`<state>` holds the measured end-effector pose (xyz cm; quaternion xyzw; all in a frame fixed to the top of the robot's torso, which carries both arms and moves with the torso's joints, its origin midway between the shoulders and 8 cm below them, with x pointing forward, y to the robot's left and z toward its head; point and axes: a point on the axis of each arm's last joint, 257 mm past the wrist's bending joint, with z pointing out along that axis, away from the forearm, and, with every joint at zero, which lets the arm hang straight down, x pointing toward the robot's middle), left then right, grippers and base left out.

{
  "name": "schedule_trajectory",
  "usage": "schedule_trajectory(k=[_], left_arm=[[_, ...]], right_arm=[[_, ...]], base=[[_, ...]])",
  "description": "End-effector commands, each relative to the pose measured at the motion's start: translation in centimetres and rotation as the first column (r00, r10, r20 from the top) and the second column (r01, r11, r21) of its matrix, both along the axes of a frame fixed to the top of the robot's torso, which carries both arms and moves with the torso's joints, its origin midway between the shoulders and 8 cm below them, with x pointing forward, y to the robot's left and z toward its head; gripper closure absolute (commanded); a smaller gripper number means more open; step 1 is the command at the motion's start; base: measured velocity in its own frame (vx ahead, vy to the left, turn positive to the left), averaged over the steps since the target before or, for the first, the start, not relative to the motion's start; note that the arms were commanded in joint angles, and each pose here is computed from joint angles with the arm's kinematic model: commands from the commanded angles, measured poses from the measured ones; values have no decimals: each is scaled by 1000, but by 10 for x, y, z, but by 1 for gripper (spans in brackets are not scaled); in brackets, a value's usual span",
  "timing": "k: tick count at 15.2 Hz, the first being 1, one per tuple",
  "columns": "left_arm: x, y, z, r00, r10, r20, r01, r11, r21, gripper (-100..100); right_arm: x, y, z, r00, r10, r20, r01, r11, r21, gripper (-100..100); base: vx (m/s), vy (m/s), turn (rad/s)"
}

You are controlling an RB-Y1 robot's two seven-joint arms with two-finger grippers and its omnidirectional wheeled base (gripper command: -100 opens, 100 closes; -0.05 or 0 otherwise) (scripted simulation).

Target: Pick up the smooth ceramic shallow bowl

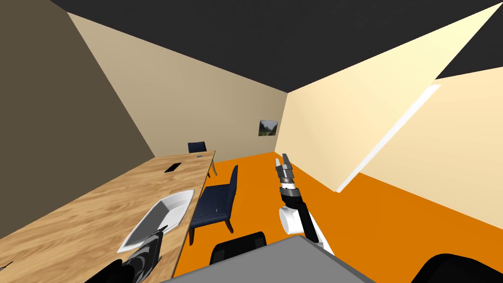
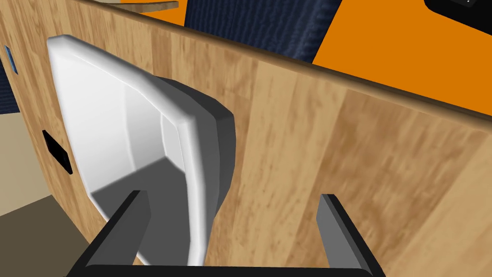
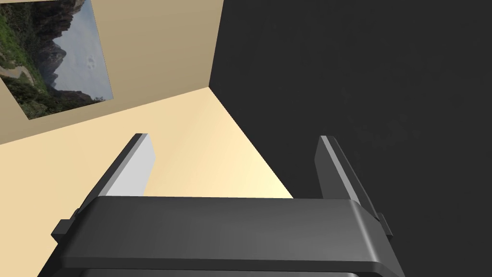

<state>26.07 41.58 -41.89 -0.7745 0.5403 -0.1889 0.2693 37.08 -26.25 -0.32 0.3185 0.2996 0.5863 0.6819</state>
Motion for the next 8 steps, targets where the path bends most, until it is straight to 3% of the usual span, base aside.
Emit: schedule_trajectory(k=[1, 8], left_arm=[[-1, 0, 0, 1000, 0, -1, 0, 1000, -1, -100], [-1, 0, -1, 1000, 1, -3, -1, 1000, -2, -100]], right_arm=[[0, 0, 0, 1000, 0, 0, 0, 1000, 0, 0], [0, 0, 0, 1000, 0, 0, 0, 1000, 0, 0]], base=[[0, 0, 0], [5, 0, -1]])
